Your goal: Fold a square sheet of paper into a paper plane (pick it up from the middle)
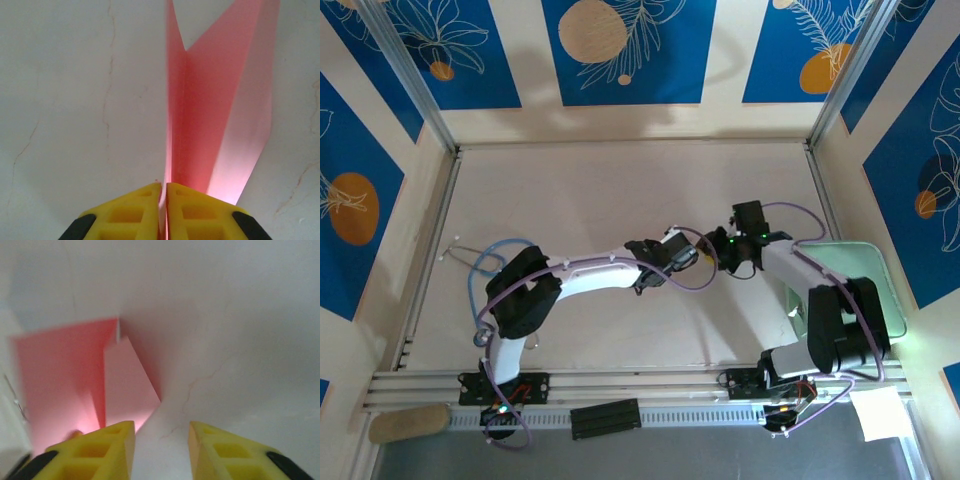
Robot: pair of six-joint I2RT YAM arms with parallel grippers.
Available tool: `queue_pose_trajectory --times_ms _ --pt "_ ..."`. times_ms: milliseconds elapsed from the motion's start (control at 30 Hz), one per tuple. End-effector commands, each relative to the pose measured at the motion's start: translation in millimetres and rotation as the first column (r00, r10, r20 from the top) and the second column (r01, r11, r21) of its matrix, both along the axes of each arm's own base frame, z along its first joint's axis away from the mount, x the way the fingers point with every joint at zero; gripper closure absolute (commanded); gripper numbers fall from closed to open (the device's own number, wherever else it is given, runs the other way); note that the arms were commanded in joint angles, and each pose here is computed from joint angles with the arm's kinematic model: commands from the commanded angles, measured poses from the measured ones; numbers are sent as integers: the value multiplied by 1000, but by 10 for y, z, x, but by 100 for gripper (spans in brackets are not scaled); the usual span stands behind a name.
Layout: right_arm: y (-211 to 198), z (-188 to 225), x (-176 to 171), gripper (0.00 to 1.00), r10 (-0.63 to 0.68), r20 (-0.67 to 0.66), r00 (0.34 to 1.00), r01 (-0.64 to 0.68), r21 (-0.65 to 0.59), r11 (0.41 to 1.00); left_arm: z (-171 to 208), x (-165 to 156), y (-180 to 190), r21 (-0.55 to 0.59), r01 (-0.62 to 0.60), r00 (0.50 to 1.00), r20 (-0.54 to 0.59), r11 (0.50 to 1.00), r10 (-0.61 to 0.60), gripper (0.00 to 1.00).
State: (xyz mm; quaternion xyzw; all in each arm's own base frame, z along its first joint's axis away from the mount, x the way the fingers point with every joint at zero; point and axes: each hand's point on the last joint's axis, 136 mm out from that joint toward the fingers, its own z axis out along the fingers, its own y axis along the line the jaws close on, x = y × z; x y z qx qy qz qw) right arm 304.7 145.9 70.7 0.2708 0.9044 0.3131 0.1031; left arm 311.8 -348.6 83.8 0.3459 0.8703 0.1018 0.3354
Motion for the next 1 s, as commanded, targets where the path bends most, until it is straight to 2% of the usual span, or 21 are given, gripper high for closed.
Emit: queue_pose_trajectory --times_ms 0,133,300,367,633,867,967 --pt "300 -169 -151 71 59 -75 995 -53 80 995 184 13 17 -64 -29 1000 -5 998 29 89" --pt "512 -252 -41 79 92 -84 992 -82 109 991 276 43 72 -106 -56 998 -13 993 55 89" --pt "700 -232 256 83 129 -19 991 -126 122 984 451 66 151 -174 -73 997 -15 982 71 89" --pt "809 -196 352 85 152 3 988 -151 163 975 503 81 171 -193 -76 997 -16 978 75 89" --pt "1140 -316 447 90 210 0 978 -203 255 945 452 115 167 -218 -71 997 -39 973 64 89" --pt "1114 -359 413 86 207 -2 978 -198 270 942 309 75 100 -235 -33 998 -58 971 20 88" --pt "1038 -336 403 80 189 -8 982 -180 272 945 254 72 110 -224 -36 998 -63 974 22 87"
